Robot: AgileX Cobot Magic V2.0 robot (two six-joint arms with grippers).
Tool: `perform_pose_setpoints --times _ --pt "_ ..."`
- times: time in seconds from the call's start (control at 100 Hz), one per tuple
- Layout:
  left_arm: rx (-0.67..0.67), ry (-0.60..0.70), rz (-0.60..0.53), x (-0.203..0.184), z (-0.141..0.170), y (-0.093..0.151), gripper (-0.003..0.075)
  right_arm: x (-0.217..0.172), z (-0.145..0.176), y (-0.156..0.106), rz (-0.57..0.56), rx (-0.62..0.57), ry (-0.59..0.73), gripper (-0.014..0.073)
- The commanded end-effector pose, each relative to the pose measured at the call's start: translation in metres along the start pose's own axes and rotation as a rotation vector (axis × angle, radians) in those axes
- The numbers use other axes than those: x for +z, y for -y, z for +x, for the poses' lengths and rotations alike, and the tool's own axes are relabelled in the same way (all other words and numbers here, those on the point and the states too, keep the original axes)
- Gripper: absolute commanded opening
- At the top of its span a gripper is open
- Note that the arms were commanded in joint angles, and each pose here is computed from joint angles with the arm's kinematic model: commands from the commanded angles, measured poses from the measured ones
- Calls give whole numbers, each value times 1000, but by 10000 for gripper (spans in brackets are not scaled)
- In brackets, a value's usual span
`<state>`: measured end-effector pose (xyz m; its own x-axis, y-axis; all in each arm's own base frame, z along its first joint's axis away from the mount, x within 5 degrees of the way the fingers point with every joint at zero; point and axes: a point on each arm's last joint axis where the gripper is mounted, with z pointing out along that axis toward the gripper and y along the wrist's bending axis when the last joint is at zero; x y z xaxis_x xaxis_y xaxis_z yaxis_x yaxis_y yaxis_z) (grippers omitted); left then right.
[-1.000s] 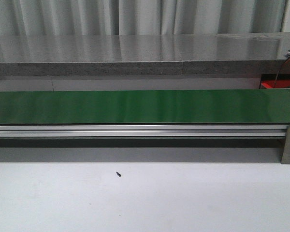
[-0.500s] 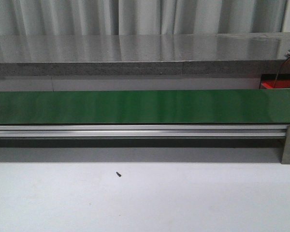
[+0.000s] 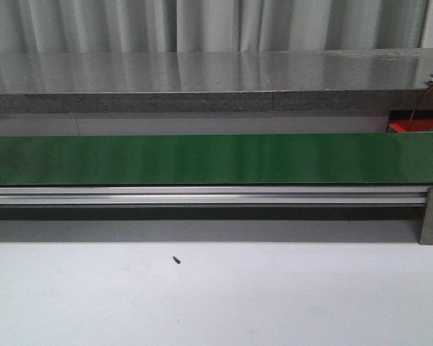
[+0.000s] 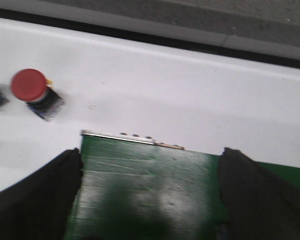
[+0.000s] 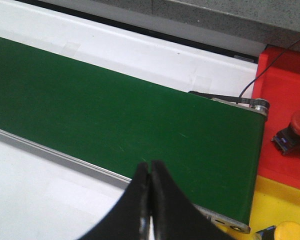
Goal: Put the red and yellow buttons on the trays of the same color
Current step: 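Lower the yellow button onto the belt and open the left gripper, then move the left gripper over a red button on the table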
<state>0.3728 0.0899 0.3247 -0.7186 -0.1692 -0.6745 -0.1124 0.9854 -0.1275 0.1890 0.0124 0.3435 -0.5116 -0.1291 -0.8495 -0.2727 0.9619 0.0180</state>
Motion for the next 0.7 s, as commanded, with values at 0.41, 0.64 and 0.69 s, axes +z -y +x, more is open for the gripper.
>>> perform_pose_setpoints --times 0.41,0.64,0.69 --pt "-168 102 -298 -2 4 -134 547 -8 -13 1 24 9 92 -67" --pt "-180 62 -318 26 6 -159 547 -8 -13 1 24 9 92 -67" --pt "-179 60 -316 31 5 -161 547 -8 -13 1 24 9 92 -67"
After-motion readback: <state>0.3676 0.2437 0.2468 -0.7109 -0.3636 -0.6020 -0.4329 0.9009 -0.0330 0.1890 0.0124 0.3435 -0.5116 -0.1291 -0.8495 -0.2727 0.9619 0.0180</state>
